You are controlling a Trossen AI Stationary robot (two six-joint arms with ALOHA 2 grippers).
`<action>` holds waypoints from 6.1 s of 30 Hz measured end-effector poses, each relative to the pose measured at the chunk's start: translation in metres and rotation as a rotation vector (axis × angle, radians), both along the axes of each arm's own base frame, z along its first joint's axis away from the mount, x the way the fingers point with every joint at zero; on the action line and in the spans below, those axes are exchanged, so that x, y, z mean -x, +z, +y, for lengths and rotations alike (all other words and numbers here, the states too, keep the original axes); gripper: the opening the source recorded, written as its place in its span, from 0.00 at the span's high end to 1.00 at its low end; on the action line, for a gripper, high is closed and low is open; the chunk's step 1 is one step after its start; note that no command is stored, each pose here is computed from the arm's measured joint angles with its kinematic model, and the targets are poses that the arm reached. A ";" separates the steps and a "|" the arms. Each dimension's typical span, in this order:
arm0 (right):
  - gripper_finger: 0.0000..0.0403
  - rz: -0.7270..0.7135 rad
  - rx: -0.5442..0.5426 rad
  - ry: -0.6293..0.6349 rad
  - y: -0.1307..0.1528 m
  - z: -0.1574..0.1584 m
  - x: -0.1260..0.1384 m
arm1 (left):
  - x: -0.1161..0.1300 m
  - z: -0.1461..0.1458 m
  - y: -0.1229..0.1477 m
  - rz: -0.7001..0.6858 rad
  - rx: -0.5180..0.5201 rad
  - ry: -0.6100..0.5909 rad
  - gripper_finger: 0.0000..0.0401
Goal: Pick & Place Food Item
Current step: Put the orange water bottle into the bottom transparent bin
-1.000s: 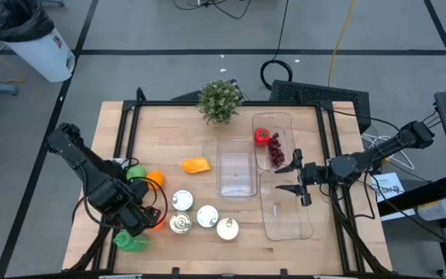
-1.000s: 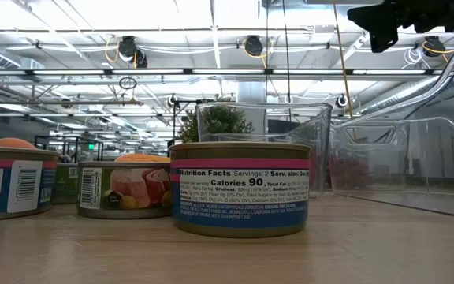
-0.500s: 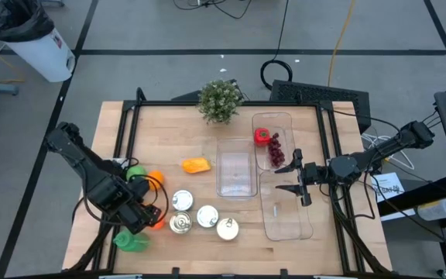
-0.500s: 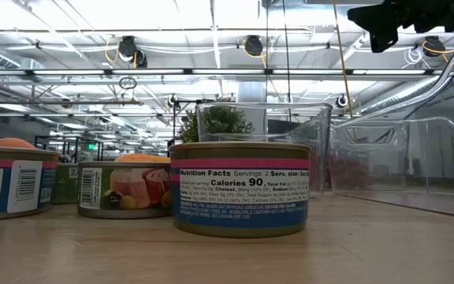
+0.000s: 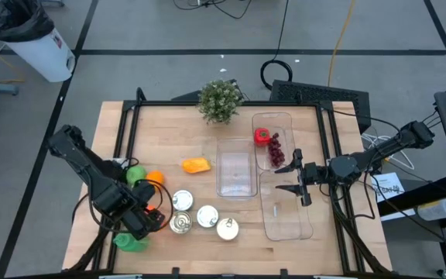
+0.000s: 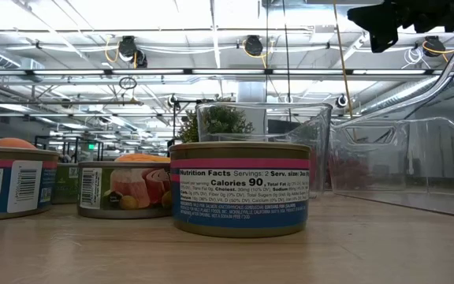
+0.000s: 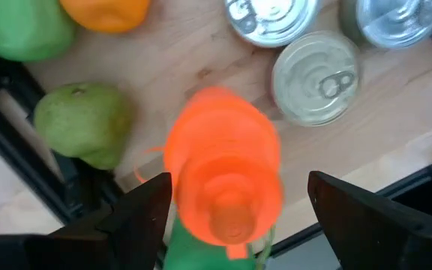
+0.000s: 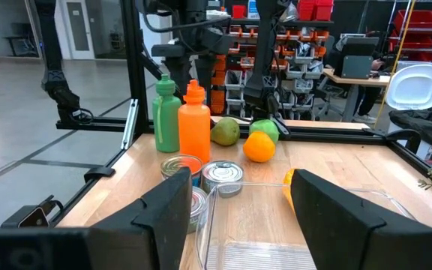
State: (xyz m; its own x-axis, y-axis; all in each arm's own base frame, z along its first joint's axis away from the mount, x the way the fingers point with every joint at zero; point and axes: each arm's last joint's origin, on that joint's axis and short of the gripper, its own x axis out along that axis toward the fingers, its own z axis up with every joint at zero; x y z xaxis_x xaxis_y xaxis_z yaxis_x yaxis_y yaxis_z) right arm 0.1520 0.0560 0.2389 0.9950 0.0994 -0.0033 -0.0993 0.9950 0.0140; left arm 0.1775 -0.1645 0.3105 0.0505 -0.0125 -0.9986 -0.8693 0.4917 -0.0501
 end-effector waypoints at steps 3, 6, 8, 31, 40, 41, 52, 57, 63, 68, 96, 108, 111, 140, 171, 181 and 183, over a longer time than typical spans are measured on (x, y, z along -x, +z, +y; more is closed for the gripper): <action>0.47 0.000 0.000 0.000 0.000 0.000 0.000 | -0.001 -0.002 -0.003 0.032 0.014 0.005 0.19; 0.47 0.000 0.000 0.000 0.000 0.000 0.000 | -0.001 -0.004 -0.005 0.059 0.014 0.002 0.19; 0.47 0.000 0.000 0.000 0.000 0.000 0.000 | -0.001 -0.004 -0.005 0.051 0.007 0.003 0.19; 0.47 0.000 0.000 0.000 0.000 0.000 0.000 | 0.002 -0.003 -0.021 0.106 0.006 -0.052 0.30; 0.47 0.000 0.000 0.000 0.000 0.000 0.000 | 0.002 -0.002 -0.021 0.110 0.002 -0.060 0.49; 0.47 0.000 0.000 0.000 0.000 0.000 0.000 | 0.002 -0.002 -0.021 0.110 0.002 -0.070 0.49; 0.47 0.000 0.000 0.000 0.000 0.000 0.000 | -0.005 0.006 -0.020 0.122 0.025 -0.148 0.50; 0.47 -0.001 0.000 0.000 0.000 0.000 0.000 | -0.005 0.012 -0.016 0.105 0.040 -0.166 0.50; 0.47 0.000 0.000 0.000 0.000 0.000 0.000 | -0.001 0.021 -0.006 0.045 0.036 -0.185 0.50; 0.47 0.000 0.000 -0.001 0.000 0.000 0.000 | 0.002 0.026 0.003 -0.061 0.005 -0.218 0.50; 0.46 -0.026 0.051 -0.009 -0.007 0.009 -0.022 | -0.048 0.088 0.076 -0.449 -0.124 -0.506 0.50; 0.20 0.050 0.070 -0.047 0.010 0.029 -0.079 | -0.114 0.089 0.055 -0.333 -0.189 -0.785 0.50; 0.16 0.059 0.078 -0.075 0.014 0.030 -0.101 | -0.126 0.086 0.057 -0.317 -0.203 -0.872 0.50; 0.13 0.044 0.014 -0.004 0.013 0.002 -0.187 | -0.139 0.084 0.098 -0.463 -0.387 -1.033 0.50; 0.63 0.113 0.024 0.026 0.015 0.016 -0.201 | -0.087 0.079 0.164 -0.850 -0.515 -0.983 0.31; 0.64 0.249 0.038 0.070 0.048 0.036 -0.145 | -0.063 0.064 0.168 -0.803 -0.742 -0.948 0.31; 0.64 0.265 0.046 0.041 0.048 0.044 -0.120 | -0.065 0.060 0.162 -0.781 -0.796 -0.920 0.31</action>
State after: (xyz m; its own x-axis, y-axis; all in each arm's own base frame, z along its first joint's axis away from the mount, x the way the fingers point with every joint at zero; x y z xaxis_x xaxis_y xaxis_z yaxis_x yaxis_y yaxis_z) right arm 0.2724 0.0999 0.2869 0.9540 0.1330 -0.2685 -0.1381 0.9904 -0.0002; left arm 0.2426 -0.1045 0.4724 0.8567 0.1952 -0.4775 -0.1143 0.9745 0.1933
